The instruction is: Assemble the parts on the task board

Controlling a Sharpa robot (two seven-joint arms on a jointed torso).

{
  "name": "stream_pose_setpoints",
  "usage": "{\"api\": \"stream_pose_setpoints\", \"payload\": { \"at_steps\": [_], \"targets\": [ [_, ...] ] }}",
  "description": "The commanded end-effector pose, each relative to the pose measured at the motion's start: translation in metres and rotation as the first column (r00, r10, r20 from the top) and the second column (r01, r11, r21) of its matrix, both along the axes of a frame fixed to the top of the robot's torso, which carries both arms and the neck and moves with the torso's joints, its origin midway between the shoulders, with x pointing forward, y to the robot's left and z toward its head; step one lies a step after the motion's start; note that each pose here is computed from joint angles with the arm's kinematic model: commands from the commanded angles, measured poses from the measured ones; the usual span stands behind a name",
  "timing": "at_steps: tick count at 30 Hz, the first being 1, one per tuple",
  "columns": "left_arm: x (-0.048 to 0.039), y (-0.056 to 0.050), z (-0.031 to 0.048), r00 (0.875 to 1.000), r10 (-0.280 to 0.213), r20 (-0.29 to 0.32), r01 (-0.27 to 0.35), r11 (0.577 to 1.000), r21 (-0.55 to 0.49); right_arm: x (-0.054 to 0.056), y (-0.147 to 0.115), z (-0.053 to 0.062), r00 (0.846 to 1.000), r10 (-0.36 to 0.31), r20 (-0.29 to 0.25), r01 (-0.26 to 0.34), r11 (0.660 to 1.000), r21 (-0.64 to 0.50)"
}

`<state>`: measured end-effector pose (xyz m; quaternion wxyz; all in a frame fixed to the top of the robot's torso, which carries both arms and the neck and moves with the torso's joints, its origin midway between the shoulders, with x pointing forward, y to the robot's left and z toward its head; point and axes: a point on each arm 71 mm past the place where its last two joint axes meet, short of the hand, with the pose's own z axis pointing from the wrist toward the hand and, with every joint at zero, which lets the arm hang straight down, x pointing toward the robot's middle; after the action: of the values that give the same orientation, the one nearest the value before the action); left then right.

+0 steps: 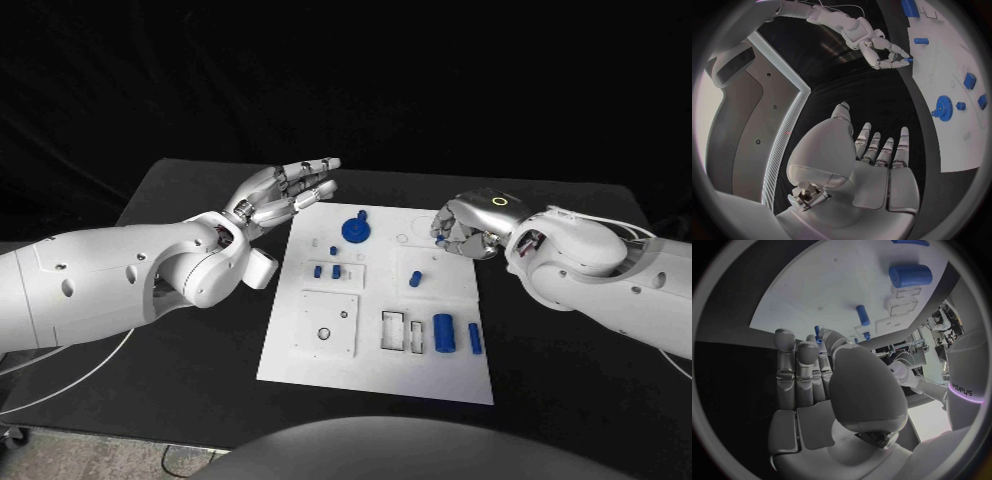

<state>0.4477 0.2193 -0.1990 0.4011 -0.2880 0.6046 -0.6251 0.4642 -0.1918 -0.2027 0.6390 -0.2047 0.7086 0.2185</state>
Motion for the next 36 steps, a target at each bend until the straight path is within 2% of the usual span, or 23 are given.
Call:
{"api": "stream_pose_setpoints", "payload": {
  "at_steps": [1,7,14,18,27,36],
  "targets": [
    [-0.0003,-0.003,-0.0004,1.0,-0.027,-0.002,0.027,1.0,-0.002,-0.003,-0.001,0.011,1.0,-0.019,-0.002,0.019,1.0,0.024],
    [0.0009,-0.005,-0.0013,1.0,-0.029,-0.006,0.029,1.0,0.0,-0.019,0.01,0.024,1.0,0.017,-0.024,-0.015,0.999,0.05],
    [0.0013,-0.007,-0.0032,0.999,-0.035,-0.013,0.035,0.999,0.001,-0.041,0.043,0.027,0.99,0.115,-0.079,-0.112,0.993,0.046],
    [0.0015,-0.009,-0.0039,0.999,-0.037,-0.015,0.037,0.999,0.001,-0.049,0.065,0.027,0.981,0.169,-0.094,-0.166,0.985,0.044],
    [0.0012,-0.009,-0.0054,0.999,-0.035,-0.017,0.035,0.999,0.001,-0.063,0.106,0.021,0.958,0.275,-0.085,-0.272,0.961,0.042],
    [-0.0017,-0.008,-0.0104,0.998,-0.015,-0.053,0.014,1.0,-0.028,-0.064,0.133,0.0,0.945,0.311,-0.099,-0.31,0.95,0.024]
  ]
}}
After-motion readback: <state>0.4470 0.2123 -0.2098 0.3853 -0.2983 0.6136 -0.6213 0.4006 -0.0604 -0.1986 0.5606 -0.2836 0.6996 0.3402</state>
